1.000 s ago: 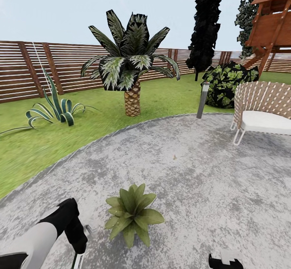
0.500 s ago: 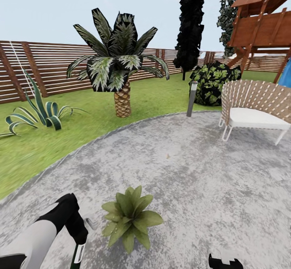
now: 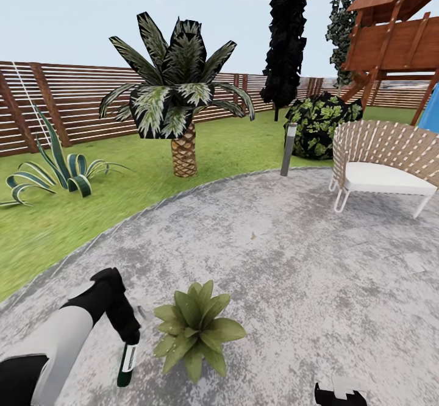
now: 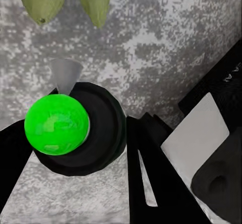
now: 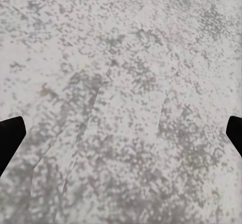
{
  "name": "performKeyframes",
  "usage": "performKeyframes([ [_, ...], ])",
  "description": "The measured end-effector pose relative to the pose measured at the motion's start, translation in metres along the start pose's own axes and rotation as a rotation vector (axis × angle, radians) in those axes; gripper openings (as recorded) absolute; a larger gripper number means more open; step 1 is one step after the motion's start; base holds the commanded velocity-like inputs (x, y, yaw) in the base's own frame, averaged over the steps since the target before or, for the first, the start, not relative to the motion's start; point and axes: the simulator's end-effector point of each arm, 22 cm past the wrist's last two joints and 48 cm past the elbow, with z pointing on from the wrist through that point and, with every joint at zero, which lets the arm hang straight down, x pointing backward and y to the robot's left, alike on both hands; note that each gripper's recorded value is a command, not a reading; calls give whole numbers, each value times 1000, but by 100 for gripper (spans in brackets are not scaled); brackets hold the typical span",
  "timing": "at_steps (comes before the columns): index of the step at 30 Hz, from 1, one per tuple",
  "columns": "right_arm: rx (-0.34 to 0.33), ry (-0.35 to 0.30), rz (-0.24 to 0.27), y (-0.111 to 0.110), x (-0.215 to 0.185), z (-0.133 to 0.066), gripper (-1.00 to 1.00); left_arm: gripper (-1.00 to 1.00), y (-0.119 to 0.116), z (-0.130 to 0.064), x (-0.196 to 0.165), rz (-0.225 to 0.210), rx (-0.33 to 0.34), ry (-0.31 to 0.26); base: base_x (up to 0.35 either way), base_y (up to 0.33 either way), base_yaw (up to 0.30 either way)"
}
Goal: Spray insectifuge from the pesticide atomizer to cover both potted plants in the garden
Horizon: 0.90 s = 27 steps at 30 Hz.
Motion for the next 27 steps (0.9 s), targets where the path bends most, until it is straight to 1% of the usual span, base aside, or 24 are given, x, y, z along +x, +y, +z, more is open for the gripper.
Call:
performKeyframes([
  [3,0,0,0,0,0,0,100,-100,5,-2,10,7,-16,42,0,0,0],
  [5,0,0,-1,0,0,0,100,-100,7,-1,16,7,-22,61,0,0,9],
  [10,0,-1,1,0,-1,0,100,-100,29,-6,52,-25,-49,97,0,0,205],
  [12,0,-1,0,0,-1,0,100,-100,32,-6,56,-29,-53,101,0,0,269],
  [17,0,-2,0,0,-1,0,100,-100,28,-2,55,-29,-49,102,0,-32,243],
  [27,1,-1,-2,-1,0,0,100,-100,26,-1,51,-35,-47,94,1,-252,23],
])
